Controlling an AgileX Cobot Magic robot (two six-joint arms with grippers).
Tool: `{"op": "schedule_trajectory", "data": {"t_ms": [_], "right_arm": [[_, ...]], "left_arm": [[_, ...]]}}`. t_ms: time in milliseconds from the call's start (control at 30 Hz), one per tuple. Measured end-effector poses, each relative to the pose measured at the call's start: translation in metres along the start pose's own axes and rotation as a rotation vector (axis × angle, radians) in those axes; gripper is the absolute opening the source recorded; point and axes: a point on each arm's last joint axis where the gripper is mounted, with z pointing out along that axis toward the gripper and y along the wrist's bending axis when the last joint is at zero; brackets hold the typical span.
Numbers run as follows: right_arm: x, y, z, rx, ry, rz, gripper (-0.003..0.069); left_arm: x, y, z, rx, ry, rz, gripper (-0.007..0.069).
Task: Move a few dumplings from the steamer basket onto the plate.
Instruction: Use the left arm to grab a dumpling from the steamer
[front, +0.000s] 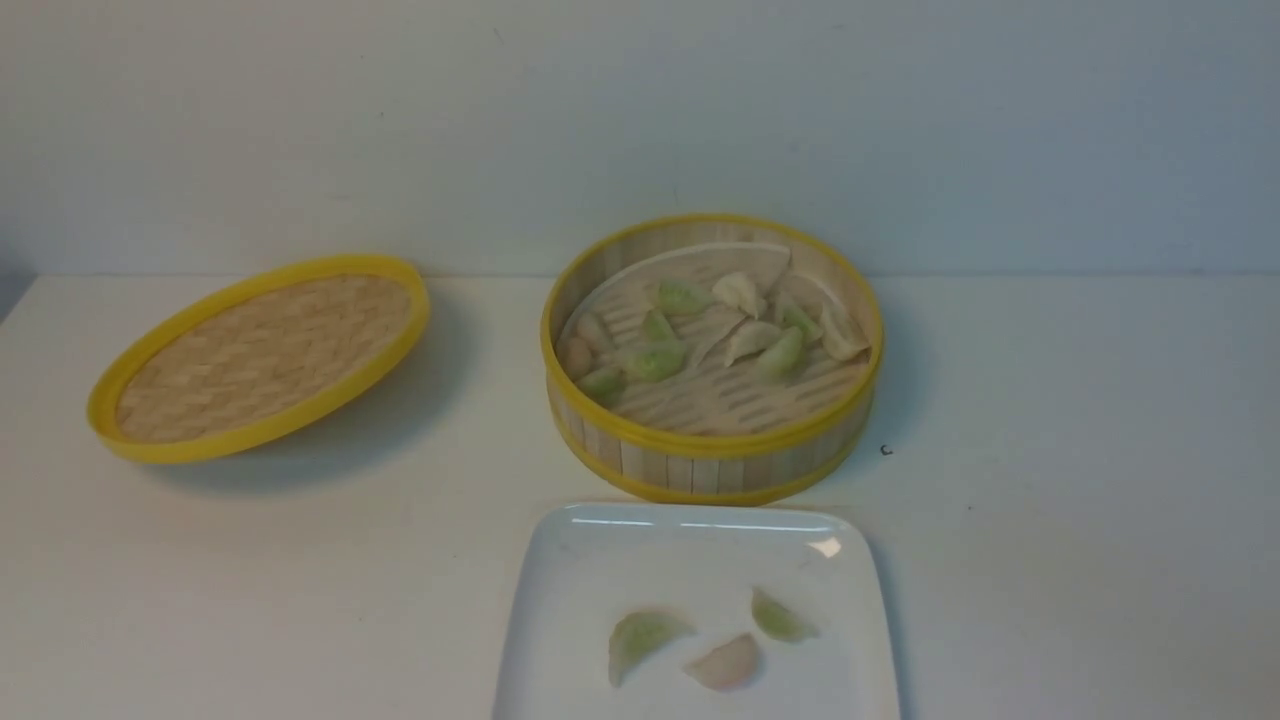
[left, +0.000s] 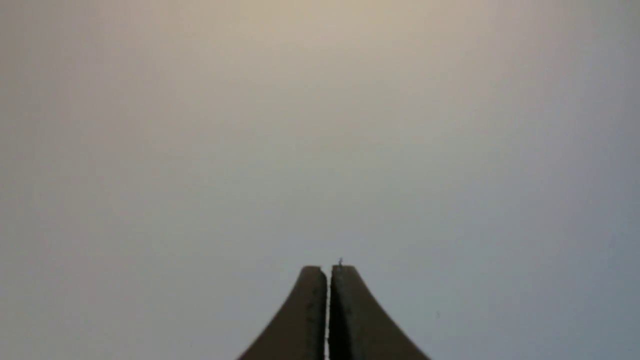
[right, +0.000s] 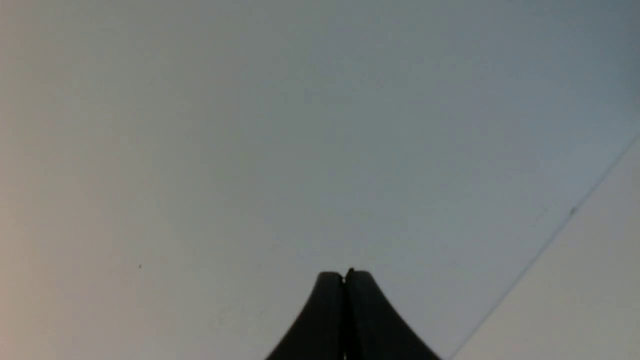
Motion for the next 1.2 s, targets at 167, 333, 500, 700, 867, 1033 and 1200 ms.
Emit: {"op": "schedule_trajectory", "data": {"t_ms": [167,333,500,700,867,1033,1200], "right_arm": [[-0.031,0.066,0.005,-0.124,0.134,-0.264,-0.0015],[-0.046,0.119,0.035,-0.106,0.493,-0.481,-0.0015],[-0.041,0.135,0.079,-0.016,0.99,-0.667,-0.0015],[-0.031,0.125,0.116,0.08,1.24,-0.729,-0.0015],[-0.027,0.121,0.122,0.094,1.274,-0.722,-0.0015],[-0.026,0.123,0.122,0.077,1.275,-0.701,-0.0015],[-0.025,0.126,0.122,0.058,1.275,-0.669,-0.0015]], "left_arm": [[-0.024,-0.028,0.043,-0.101,0.434,0.154,-0.0006],[-0.005,-0.028,0.093,-0.141,0.955,0.274,-0.0006],[0.043,-0.011,0.142,-0.067,1.304,0.287,-0.0006],[0.088,0.005,0.192,0.089,1.457,0.282,-0.0006],[0.105,0.006,0.226,0.196,1.466,0.311,-0.0006],[0.145,-0.016,0.272,0.38,1.489,0.419,-0.0006],[0.187,-0.029,0.302,0.455,1.526,0.525,-0.0006]]}}
